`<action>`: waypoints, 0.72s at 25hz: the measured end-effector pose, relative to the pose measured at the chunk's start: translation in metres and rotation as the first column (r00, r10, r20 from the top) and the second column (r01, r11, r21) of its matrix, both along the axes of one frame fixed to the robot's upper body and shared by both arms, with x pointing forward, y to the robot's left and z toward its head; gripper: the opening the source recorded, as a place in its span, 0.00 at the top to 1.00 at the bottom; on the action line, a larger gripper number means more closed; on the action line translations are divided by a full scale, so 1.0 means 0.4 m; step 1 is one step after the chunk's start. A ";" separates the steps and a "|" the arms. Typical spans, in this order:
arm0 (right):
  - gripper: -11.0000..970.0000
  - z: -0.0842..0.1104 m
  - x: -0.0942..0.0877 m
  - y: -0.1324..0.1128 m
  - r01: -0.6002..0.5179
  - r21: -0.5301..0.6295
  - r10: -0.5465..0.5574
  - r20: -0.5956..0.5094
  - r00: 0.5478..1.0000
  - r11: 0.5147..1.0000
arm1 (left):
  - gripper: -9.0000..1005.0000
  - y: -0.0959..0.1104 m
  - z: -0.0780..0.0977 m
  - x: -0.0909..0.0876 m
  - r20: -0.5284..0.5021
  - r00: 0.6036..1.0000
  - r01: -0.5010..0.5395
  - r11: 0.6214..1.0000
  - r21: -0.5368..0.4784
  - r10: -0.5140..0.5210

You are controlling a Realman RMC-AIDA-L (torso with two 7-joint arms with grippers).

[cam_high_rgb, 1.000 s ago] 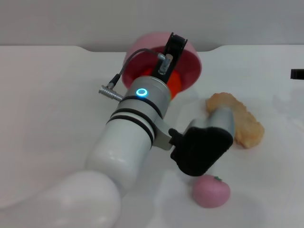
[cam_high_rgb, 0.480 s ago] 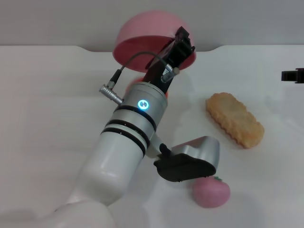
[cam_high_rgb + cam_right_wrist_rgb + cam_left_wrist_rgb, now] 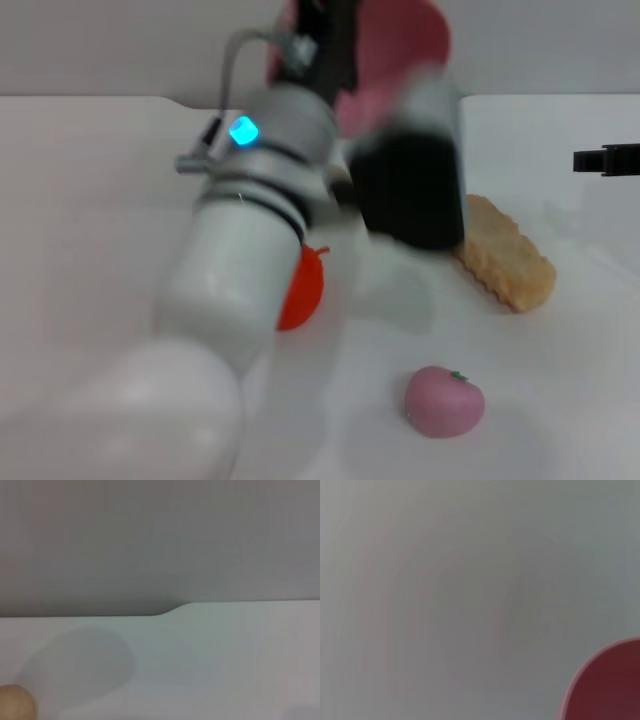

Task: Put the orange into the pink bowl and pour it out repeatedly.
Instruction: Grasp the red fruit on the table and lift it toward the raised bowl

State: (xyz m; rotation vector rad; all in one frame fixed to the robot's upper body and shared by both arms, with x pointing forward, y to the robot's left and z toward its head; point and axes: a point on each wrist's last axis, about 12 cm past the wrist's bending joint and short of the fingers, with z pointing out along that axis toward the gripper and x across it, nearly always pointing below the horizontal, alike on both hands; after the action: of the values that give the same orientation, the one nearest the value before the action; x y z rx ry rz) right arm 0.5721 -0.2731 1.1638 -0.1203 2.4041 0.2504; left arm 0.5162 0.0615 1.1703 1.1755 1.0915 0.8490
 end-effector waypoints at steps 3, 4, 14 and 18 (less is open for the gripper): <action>0.48 0.004 0.003 0.016 -0.022 0.005 0.022 0.010 1.000 1.000 | 0.94 0.046 0.066 0.039 -0.176 0.977 -0.166 0.947 -0.274 0.120; 0.48 0.005 0.004 0.023 -0.032 0.005 0.032 0.016 0.999 0.999 | 0.94 0.069 0.082 0.055 -0.265 0.952 -0.244 0.904 -0.351 0.154; 0.48 0.018 0.032 0.138 -0.280 0.199 0.239 0.204 0.949 0.939 | 0.94 0.330 0.088 0.167 -0.798 0.591 -0.707 0.552 -0.442 0.119; 0.48 -0.016 0.059 0.208 -0.387 0.250 0.347 0.190 0.918 0.888 | 0.94 0.407 0.073 0.165 -0.840 0.536 -0.766 0.468 -0.441 0.087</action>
State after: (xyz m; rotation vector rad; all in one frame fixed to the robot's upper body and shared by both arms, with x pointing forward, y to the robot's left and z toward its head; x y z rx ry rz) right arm 0.5957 -0.1899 1.1574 -0.4501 2.1631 0.7346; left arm 0.5822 0.2244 1.1994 0.3379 2.2878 0.1215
